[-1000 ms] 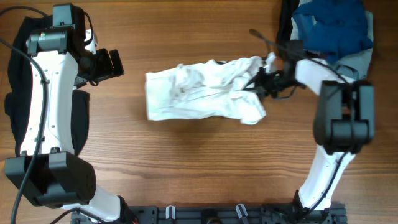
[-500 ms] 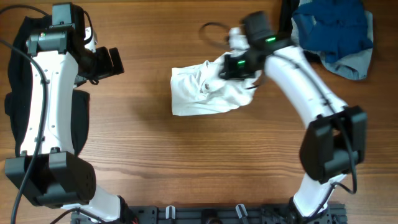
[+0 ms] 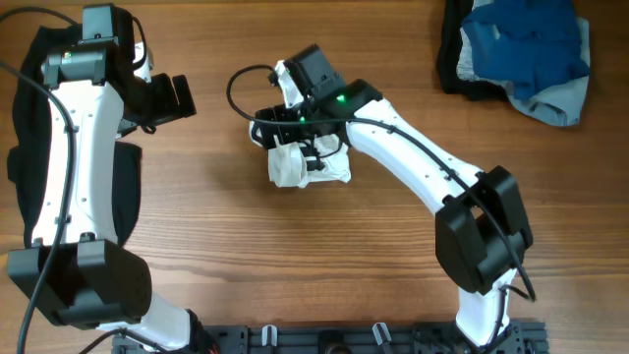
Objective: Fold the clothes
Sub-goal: 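Grasp the folded T-shirt with the right gripper and lift it leftward, then carry the held white T-shirt with the right gripper toward the top right, then place the white T-shirt on the top-right clothes stack and release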
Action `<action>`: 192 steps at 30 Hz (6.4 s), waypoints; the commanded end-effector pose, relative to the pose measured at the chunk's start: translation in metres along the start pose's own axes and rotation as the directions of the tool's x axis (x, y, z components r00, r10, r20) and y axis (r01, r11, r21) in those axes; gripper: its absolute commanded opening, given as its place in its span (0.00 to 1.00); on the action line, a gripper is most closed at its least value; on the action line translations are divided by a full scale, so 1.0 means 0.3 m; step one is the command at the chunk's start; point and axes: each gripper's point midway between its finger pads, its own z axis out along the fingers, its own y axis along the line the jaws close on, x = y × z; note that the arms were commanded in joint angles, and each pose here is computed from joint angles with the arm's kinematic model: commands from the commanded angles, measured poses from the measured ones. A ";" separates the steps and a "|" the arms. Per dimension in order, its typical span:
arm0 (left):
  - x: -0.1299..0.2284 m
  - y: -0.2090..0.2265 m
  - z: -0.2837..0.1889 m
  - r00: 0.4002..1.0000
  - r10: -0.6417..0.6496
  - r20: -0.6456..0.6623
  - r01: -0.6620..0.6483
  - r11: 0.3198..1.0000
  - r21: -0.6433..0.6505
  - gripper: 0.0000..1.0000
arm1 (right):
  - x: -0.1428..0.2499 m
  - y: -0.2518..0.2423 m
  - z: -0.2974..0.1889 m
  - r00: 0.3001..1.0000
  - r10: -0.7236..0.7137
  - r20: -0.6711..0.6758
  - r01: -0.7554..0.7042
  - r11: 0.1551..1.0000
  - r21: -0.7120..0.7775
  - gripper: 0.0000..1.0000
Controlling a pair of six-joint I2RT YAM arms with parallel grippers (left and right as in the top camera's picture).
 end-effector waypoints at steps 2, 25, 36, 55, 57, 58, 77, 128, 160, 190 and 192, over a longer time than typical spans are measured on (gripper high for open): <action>-0.016 0.003 -0.014 1.000 -0.007 0.022 0.007 1.000 -0.005 1.00 | -0.127 0.058 -0.270 0.991 -0.039 0.124 0.041 0.999 -0.011 0.97; -0.025 0.001 -0.014 0.999 -0.007 0.032 0.007 1.000 -0.002 1.00 | 0.101 -0.278 -0.116 0.988 0.145 0.055 -0.150 0.983 0.110 0.15; -0.024 0.001 -0.014 0.999 -0.007 0.032 0.008 1.000 -0.003 1.00 | 0.181 -0.355 -0.040 0.991 0.136 -0.017 -0.127 0.954 0.271 0.06; -0.124 0.135 -0.025 0.984 -0.113 0.135 0.116 0.993 -0.010 1.00 | -0.173 0.121 0.130 0.966 -0.083 0.245 0.108 0.990 -0.089 0.72; -0.125 0.144 -0.026 0.984 -0.119 0.136 0.122 0.992 -0.012 1.00 | -0.205 0.111 0.102 0.959 -0.083 0.273 0.111 0.990 -0.088 0.90; -0.125 0.148 -0.026 0.983 -0.122 0.136 0.125 0.992 -0.012 1.00 | -0.218 0.106 0.079 0.957 -0.082 0.279 0.111 0.990 -0.090 0.96; -0.136 0.150 -0.027 0.978 -0.143 0.149 0.146 0.989 -0.007 1.00 | 0.041 -0.159 0.122 0.999 -0.014 -0.044 0.019 0.993 0.120 0.71; -0.132 0.123 -0.027 0.980 -0.146 0.136 0.142 0.989 0.040 1.00 | 0.107 -0.863 -0.262 0.975 0.216 -0.057 -0.170 0.882 0.438 0.57; -0.138 0.122 -0.028 0.979 -0.146 0.142 0.141 0.989 0.041 1.00 | 0.384 -0.443 0.156 0.893 -0.297 -0.338 0.392 0.883 0.258 0.95; -0.153 0.121 -0.030 0.976 -0.145 0.161 0.139 0.989 0.045 1.00 | -0.378 -0.860 -1.149 0.894 -0.439 0.089 -0.015 0.170 0.985 0.04; -0.156 0.121 -0.031 0.976 -0.145 0.164 0.139 0.989 0.046 1.00 | -0.353 -0.961 -1.238 0.905 -0.412 0.110 -0.060 0.132 0.989 0.04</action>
